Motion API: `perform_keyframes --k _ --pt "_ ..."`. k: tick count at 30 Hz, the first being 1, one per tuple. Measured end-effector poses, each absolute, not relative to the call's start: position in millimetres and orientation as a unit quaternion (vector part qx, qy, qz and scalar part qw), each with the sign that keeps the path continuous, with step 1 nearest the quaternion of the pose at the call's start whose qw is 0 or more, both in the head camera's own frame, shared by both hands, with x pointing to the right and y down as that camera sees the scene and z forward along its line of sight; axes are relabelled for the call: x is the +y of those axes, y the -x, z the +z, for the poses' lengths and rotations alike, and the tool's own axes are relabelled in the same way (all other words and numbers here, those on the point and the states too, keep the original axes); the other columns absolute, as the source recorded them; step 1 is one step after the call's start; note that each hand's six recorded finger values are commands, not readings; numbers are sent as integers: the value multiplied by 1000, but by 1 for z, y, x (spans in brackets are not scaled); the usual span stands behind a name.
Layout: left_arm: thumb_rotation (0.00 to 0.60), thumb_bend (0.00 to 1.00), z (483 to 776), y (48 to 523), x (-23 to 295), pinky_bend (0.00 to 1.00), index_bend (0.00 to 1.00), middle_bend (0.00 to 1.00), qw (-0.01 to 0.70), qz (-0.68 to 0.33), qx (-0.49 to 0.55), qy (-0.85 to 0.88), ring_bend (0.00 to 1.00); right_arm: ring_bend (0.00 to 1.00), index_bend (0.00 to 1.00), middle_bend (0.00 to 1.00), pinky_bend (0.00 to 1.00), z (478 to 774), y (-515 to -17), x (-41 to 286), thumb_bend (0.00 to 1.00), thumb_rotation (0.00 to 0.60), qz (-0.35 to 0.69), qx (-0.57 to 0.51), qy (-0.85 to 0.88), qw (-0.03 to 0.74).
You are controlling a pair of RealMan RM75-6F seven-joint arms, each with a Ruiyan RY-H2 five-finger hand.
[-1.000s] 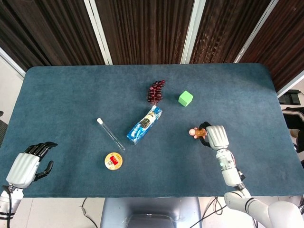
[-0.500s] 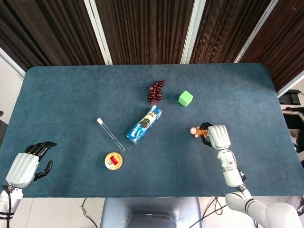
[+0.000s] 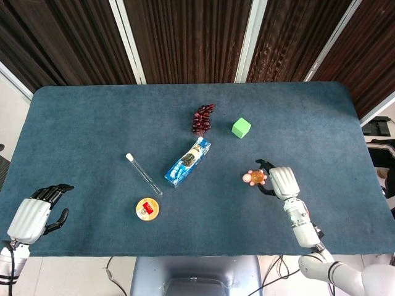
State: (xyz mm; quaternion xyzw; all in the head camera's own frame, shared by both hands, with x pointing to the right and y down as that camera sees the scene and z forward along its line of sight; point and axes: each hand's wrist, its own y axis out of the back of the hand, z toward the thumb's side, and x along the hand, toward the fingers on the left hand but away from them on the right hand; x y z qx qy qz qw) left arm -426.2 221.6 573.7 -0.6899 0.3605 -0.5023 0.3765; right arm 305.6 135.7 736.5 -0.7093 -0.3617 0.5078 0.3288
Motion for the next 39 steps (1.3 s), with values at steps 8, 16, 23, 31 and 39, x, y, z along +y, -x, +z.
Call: perform_keyframes --k 8,16,23,31,39 --pt "600 474 574 427 222 337 239 241 375 -503 361 690 263 617 1 223 809 706 -310 153 98 600 511 -342 715 332" --pt "600 473 573 426 223 338 239 241 376 -501 360 691 263 198 82 176 319 645 -331 176 328 600 526 -372 669 370" --pt "600 474 571 427 224 338 239 241 379 -503 364 686 263 22 16 56 57 576 -380 219 334 600 583 -397 571 419" --pt "600 473 570 427 224 339 231 214 386 -506 369 677 229 0 0 0 22 539 -422 262 290 600 636 -413 501 416" --pt "600 470 568 424 226 245 139 62 402 -499 370 672 54 0 0 0 20 533 -435 272 276 600 630 -445 503 390"
